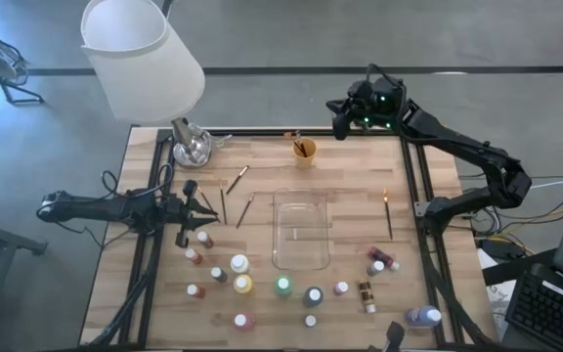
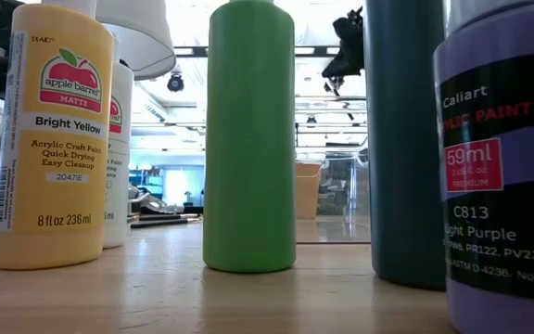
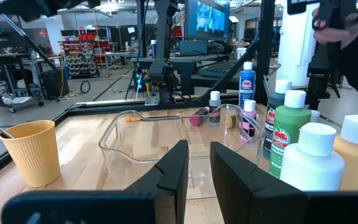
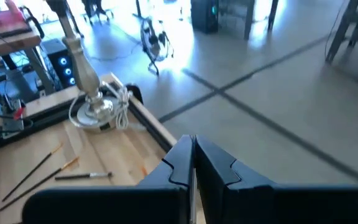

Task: Pick & Place Paint Supplies
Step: Put the silver paint brush into the yellow cup

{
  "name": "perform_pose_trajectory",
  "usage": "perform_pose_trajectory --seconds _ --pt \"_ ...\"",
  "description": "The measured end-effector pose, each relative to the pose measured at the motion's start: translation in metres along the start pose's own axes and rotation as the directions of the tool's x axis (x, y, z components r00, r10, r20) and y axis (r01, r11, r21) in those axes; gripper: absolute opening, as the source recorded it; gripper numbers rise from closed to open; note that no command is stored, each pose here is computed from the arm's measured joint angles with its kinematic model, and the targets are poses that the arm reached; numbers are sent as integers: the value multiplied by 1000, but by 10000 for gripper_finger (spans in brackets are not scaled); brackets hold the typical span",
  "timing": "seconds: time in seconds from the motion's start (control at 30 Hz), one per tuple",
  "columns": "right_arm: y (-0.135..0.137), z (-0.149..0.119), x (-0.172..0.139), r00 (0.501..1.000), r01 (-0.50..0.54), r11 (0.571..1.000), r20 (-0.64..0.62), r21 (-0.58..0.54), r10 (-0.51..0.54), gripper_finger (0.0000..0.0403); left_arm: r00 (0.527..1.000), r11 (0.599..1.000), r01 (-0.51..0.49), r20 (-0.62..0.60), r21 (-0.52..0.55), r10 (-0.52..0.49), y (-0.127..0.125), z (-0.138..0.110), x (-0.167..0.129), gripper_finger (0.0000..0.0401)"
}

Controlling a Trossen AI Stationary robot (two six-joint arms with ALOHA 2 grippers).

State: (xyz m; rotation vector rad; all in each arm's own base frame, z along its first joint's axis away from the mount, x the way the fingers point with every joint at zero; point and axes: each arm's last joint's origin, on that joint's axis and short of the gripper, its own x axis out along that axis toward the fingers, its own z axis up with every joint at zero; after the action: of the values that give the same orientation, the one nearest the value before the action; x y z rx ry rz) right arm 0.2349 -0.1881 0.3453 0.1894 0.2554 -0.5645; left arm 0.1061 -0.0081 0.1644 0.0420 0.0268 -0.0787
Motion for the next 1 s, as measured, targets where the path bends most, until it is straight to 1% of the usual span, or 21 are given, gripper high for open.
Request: perform_pose_trajectory --seconds 0.17,0.33,0.43,0.6,0.73,0.83,0.9,1.0 --pt "3 4 2 994 -16 998 111 -56 22 8 1000 1000 0 0 0 0 0 0 0 74" --pt "3 -4 6 975 -25 997 220 -79 42 8 1000 1000 0 0 0 0 0 0 0 74" --pt "4 -13 8 958 -29 995 280 -92 54 8 1000 1000 0 0 0 0 0 0 0 74" --pt "7 -30 7 916 -41 992 393 -118 84 8 1000 1000 0 -1 0 0 0 0 0 74" --pt "9 -44 3 867 -51 988 485 -149 118 8 1000 1000 0 0 0 0 0 0 0 74" --pt "10 -53 1 846 -78 983 510 -169 155 8 1000 1000 0 0 0 0 0 0 0 74" --pt "10 -58 0 843 -86 981 512 -174 164 8 1000 1000 0 -1 0 0 0 0 0 74" --pt "10 -66 2 852 -92 982 497 -167 164 8 1000 1000 0 -1 0 0 0 0 0 74"
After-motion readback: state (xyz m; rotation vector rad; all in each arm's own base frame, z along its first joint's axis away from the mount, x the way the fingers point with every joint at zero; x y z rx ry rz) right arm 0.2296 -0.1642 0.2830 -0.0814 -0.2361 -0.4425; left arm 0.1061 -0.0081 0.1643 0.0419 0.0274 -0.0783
